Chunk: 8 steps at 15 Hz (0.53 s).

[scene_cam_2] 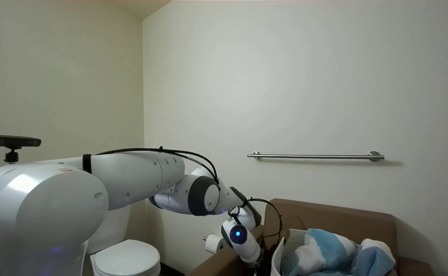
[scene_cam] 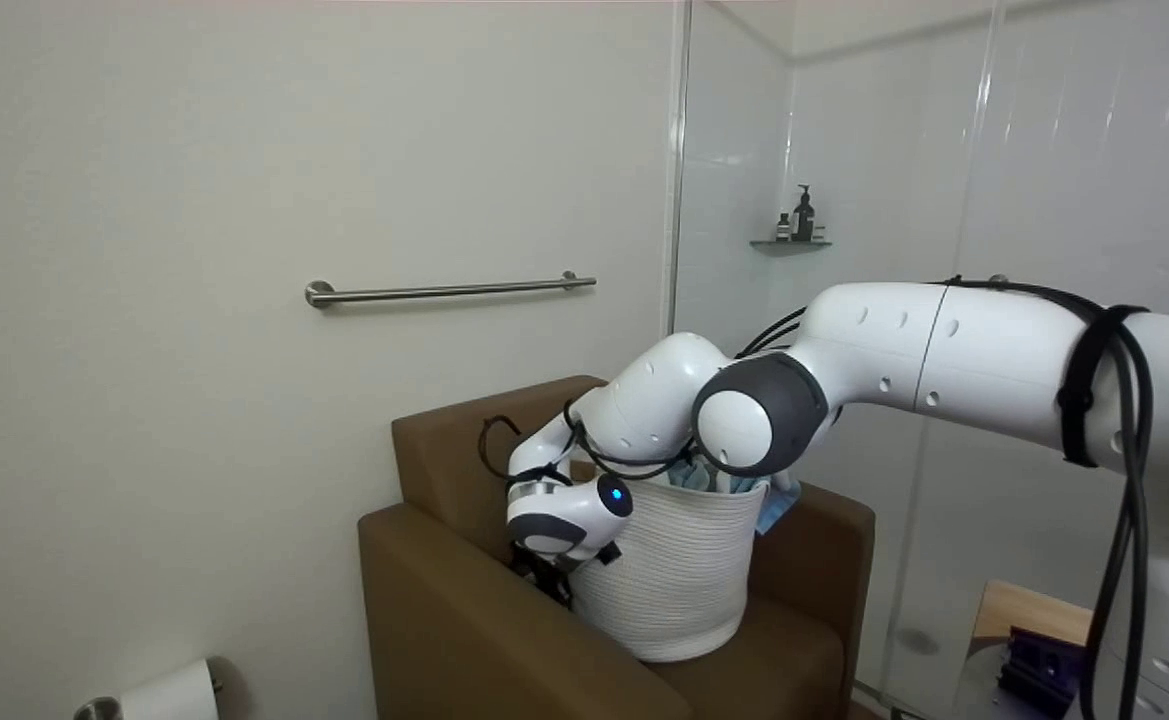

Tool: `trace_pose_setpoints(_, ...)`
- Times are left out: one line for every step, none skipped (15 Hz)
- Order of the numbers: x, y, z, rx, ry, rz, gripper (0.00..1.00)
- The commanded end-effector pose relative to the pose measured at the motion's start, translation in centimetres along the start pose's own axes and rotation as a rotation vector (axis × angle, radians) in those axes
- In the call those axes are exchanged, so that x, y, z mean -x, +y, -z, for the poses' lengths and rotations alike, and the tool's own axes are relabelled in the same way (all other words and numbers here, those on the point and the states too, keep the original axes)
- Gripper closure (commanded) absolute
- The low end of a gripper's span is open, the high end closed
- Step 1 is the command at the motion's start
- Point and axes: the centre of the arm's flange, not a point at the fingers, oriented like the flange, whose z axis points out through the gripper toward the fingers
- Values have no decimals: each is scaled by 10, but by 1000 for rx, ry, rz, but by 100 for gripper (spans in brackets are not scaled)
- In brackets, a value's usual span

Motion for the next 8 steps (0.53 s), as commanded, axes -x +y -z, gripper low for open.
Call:
trace_pose_setpoints(-4,19,-69,-44,-145,-11,0)
trace_pose_setpoints(-3,19,-64,-71,-168,1,0)
trace_pose_setpoints(-3,17,-60,-102,-180,13,0)
trace_pose_setpoints(-3,13,-57,-125,-185,21,0)
trace_pose_setpoints(-4,9,-55,-151,-184,29,0)
trace_pose_setpoints(-6,3,-54,-167,-187,35,0)
trace_pose_setpoints(-8,-3,-54,-190,-177,49,0)
trace_pose_setpoints(-9,-11,-55,-201,-161,58,0)
